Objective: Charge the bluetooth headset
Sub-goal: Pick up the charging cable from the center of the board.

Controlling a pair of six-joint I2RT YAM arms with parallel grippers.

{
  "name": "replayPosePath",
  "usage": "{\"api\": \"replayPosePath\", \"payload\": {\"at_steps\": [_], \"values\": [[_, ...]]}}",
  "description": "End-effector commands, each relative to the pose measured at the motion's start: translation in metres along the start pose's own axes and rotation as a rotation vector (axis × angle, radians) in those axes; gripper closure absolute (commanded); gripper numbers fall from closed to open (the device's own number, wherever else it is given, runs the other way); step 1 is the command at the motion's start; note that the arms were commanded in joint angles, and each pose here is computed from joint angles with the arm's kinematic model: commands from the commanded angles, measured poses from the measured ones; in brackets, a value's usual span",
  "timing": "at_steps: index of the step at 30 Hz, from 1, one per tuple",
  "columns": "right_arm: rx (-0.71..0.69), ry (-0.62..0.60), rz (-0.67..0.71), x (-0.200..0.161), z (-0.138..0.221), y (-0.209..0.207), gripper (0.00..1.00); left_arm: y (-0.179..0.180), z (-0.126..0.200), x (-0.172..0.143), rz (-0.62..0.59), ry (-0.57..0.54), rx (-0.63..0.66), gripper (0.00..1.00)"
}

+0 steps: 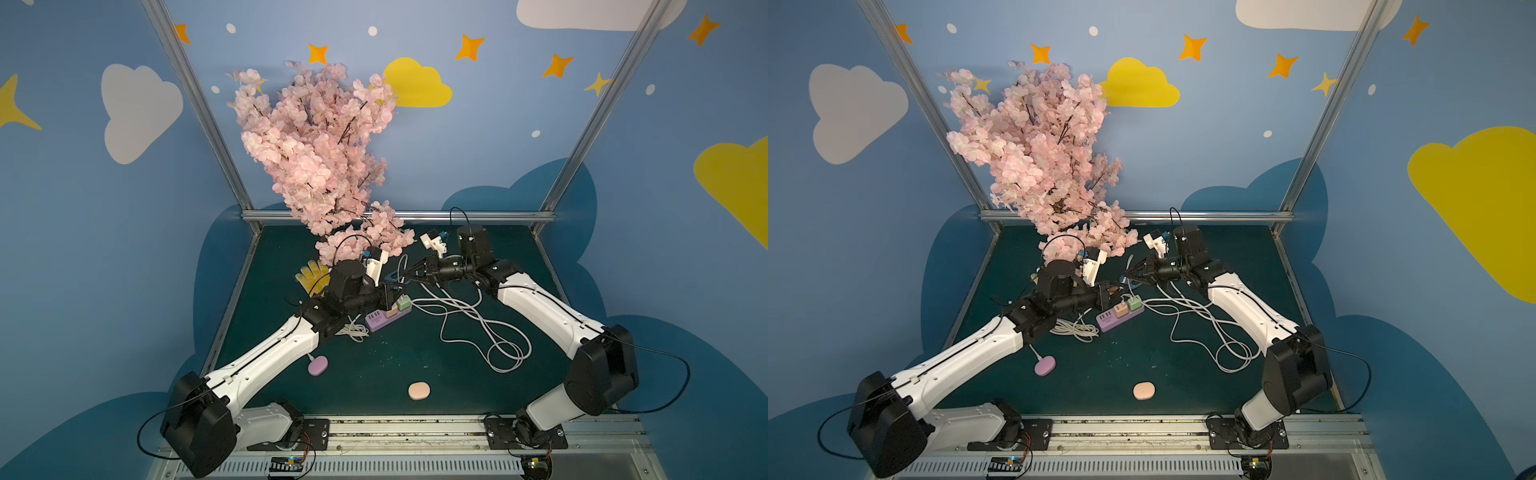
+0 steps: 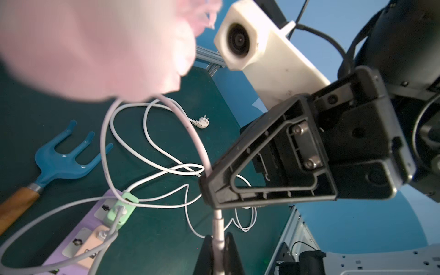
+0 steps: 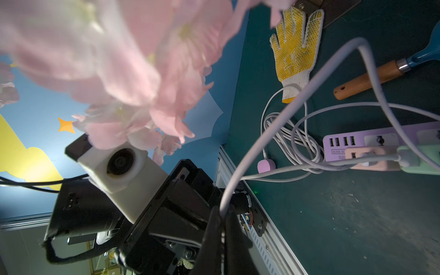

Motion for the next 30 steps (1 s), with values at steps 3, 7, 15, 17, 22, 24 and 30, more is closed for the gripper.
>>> {"api": "replayPosePath", "payload": {"at_steps": [3,7,15,17,22,24,30], "values": [[-0.003,0.004,0.003,0.002,-0.004,-0.007,1.0,-0.008,0.017,0.019,-0.049,-0.063,0.016,0.96],[-0.002,0.007,0.004,0.002,-0.004,-0.007,1.0,-0.01,0.022,0.021,-0.054,-0.067,0.022,0.96],[-0.069,0.029,0.091,-0.011,0.007,-0.012,0.59,-0.009,0.036,0.032,-0.074,0.01,-0.059,0.97],[-0.069,0.054,0.109,-0.018,0.009,-0.015,0.55,-0.005,0.042,0.035,-0.076,0.026,-0.077,0.96],[-0.127,0.056,0.184,-0.04,0.023,-0.03,0.57,0.001,0.056,0.038,-0.039,0.057,-0.168,0.96],[-0.167,0.032,0.27,-0.05,0.034,-0.028,0.67,-0.002,0.058,0.037,-0.038,0.091,-0.207,0.97],[-0.232,-0.118,0.715,-0.082,0.065,0.003,0.79,-0.014,0.054,0.036,-0.017,0.197,-0.362,0.97]]}}
Point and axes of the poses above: each gripper's point midway between its finger pads, its own z axis back along the fingers, its own y axis along the line the jaws close on, x = y × z, the point moved 6 cm from there along z, back along the fingers, and after that the axes turned 15 degrees about -z, right-handed, at the moved point
